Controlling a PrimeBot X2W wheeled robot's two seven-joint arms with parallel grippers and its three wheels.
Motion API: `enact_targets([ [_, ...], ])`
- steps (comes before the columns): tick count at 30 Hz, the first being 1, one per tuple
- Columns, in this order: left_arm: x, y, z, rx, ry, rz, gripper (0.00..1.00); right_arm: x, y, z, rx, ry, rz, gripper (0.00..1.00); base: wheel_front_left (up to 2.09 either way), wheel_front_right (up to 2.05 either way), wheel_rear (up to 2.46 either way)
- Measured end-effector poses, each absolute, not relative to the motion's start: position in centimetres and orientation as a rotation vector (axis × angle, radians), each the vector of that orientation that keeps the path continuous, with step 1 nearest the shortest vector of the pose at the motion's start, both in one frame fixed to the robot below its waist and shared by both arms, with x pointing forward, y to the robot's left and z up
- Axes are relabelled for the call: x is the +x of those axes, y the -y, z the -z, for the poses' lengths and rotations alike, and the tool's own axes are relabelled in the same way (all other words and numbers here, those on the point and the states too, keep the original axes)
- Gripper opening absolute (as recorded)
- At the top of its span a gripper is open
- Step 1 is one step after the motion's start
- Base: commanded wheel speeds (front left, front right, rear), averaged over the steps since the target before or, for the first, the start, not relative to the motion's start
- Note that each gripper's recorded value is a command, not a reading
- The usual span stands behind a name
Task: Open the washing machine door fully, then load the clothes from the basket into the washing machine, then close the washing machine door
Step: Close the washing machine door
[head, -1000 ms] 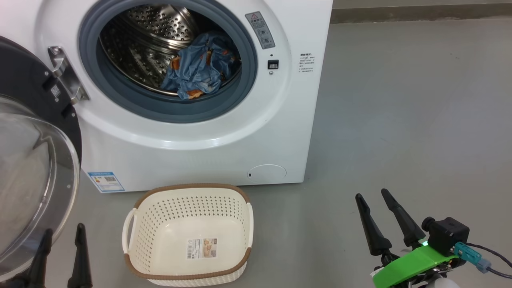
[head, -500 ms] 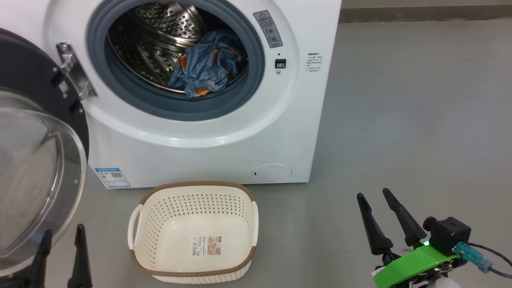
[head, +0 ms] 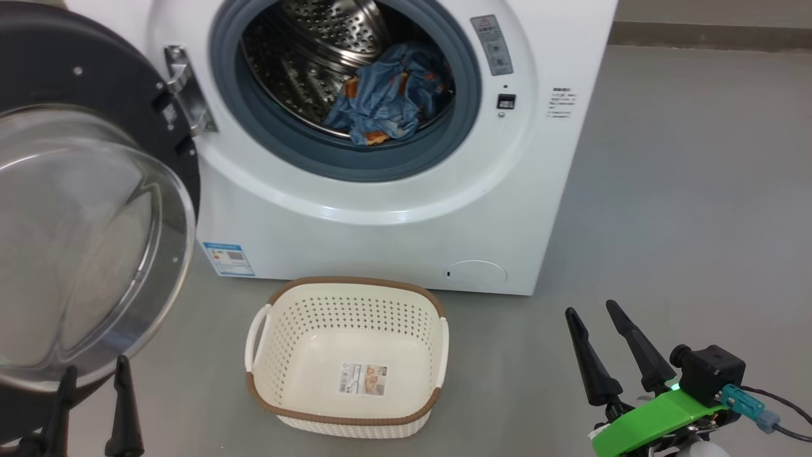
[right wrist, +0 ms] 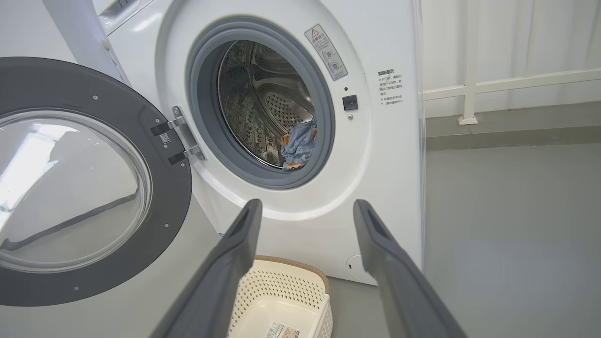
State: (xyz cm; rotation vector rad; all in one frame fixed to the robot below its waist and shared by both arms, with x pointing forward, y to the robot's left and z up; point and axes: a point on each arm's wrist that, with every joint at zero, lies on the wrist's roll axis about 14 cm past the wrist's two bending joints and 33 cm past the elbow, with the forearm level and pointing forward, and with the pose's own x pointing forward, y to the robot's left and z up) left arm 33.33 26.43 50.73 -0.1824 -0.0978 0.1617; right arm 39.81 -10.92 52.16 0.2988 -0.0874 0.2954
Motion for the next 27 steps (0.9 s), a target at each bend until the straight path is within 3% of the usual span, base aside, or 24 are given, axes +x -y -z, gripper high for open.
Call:
enact_targets([
  [27,24.2,-33.9,-50.7,-0.161,0.125,-0.473,1.0,40.7,-0.1,-52.1,0.305,0.035,-0.597,1.0,0.0,0.0,0.0],
])
